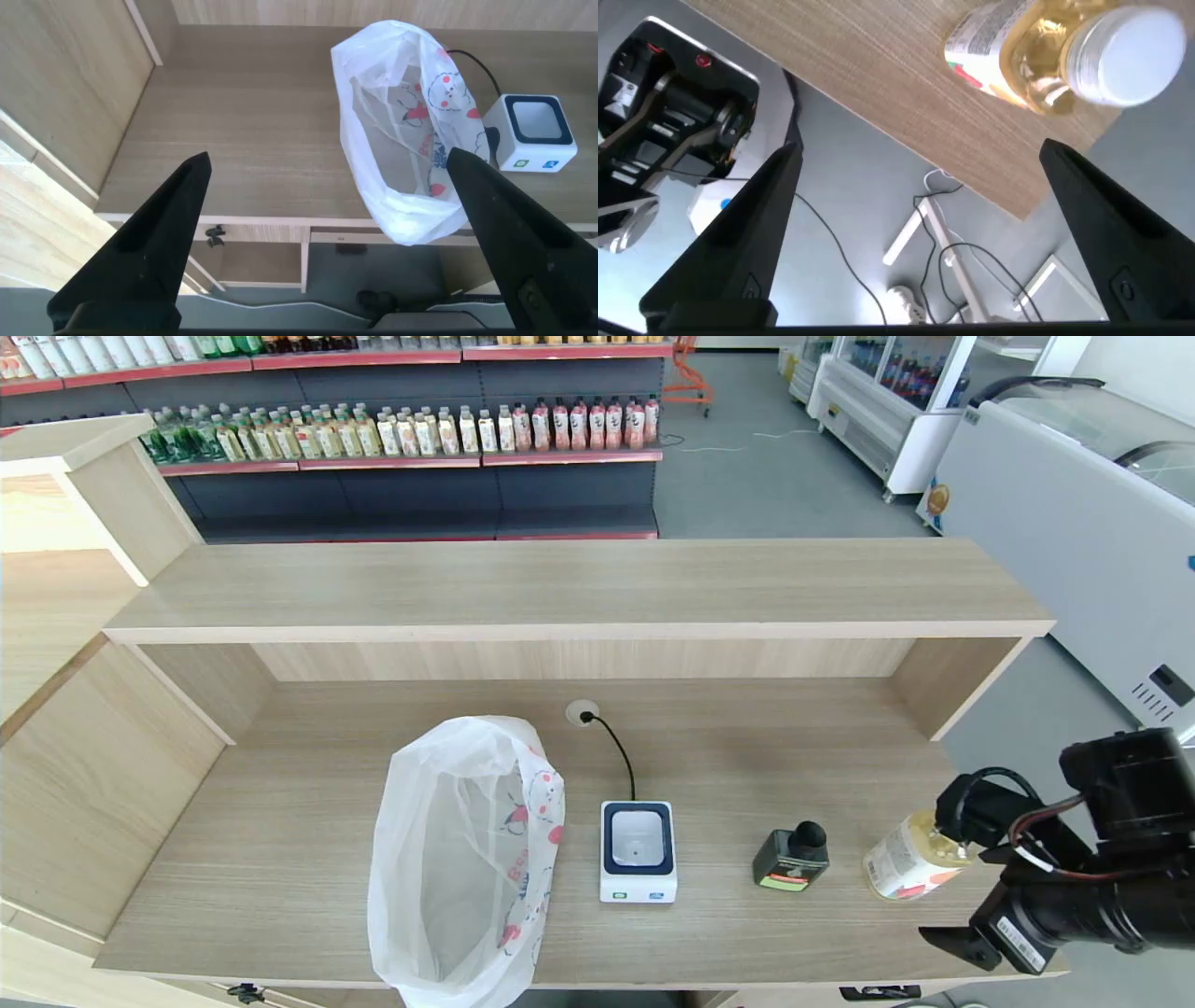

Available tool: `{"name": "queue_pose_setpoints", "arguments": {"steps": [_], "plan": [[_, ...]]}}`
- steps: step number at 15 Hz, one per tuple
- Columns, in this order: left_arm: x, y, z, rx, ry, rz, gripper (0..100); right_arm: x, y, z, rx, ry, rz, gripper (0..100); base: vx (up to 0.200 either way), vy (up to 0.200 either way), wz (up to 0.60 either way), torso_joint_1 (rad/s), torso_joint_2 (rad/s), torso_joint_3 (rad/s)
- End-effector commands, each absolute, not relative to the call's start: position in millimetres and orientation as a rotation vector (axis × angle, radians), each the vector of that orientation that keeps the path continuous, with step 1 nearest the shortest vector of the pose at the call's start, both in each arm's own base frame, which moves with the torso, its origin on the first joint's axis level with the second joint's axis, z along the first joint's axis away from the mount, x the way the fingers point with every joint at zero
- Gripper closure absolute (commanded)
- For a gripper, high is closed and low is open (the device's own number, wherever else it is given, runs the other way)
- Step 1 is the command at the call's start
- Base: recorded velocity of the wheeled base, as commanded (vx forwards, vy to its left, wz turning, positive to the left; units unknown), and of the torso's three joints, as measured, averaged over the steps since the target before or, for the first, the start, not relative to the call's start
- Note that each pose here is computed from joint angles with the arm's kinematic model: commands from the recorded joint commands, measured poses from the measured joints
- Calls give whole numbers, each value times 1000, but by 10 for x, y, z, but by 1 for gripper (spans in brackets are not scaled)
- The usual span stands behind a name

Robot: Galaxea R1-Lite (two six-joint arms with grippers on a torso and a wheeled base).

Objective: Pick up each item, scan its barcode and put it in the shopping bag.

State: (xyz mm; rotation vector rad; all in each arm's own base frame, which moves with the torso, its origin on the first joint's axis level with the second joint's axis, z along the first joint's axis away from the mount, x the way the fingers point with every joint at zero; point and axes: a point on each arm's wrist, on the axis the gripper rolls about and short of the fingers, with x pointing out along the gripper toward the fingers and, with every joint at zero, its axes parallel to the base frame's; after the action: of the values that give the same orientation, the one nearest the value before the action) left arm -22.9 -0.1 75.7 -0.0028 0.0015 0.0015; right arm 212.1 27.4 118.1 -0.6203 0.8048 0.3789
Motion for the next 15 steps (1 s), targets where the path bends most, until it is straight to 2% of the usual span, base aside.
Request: {"name": "queue_pose_setpoints", "arguments": {"steps": [1,8,15], "plan": [[-229,-1,756,-3,2,2,0,2434,327,993,-660,844,416,0,0,0,0,0,0,0],[-229,-1,756,-3,2,2,0,2642,605,801,-669,817,542,0,0,0,0,0,0,0],[-229,-1,756,-3,2,2,0,2931,882,624,-697,754,597,0,0,0,0,0,0,0]]}}
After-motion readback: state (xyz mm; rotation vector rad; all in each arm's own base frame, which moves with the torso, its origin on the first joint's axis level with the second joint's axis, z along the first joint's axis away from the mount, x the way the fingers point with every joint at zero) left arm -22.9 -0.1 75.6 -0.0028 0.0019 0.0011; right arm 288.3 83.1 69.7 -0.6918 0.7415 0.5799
